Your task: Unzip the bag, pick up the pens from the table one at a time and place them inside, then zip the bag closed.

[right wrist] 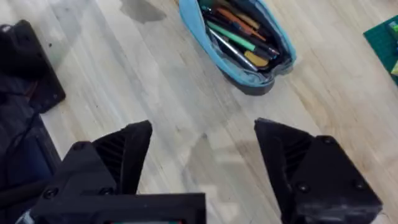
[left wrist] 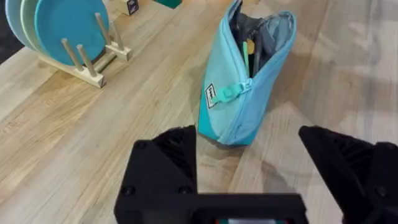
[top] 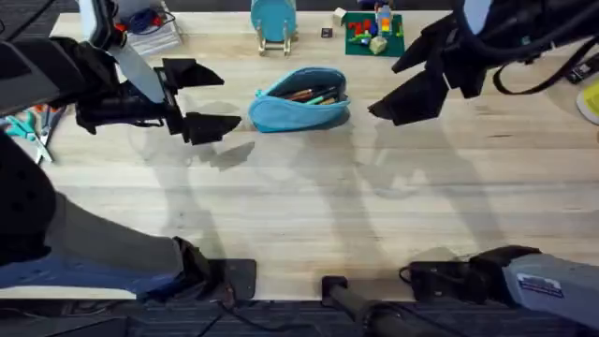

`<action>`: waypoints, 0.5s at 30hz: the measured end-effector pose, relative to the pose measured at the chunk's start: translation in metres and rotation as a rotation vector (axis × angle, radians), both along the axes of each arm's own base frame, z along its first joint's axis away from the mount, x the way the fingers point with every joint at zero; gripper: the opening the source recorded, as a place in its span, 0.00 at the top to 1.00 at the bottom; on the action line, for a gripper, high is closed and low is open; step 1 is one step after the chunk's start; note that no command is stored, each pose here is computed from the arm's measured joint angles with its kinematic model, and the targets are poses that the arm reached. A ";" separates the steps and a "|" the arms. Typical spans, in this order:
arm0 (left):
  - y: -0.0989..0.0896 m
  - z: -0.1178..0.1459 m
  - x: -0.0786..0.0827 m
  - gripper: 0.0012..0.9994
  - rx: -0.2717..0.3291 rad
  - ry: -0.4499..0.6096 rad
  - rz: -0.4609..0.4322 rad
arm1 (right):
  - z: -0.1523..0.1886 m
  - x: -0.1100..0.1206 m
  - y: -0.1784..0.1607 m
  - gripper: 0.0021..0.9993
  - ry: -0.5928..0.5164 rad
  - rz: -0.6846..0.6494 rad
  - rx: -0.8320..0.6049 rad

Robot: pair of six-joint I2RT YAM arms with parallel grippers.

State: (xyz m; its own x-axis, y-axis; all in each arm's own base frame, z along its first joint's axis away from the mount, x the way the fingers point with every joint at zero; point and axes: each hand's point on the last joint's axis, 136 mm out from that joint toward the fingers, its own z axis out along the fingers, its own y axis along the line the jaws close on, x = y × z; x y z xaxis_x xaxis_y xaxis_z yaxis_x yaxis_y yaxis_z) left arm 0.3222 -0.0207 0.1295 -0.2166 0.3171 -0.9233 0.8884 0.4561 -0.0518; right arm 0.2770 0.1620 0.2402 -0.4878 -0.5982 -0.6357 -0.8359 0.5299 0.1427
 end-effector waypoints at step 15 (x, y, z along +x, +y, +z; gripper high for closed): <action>0.000 0.000 0.000 0.01 0.001 -0.002 -0.001 | 0.004 0.005 0.002 0.00 0.062 -0.108 0.053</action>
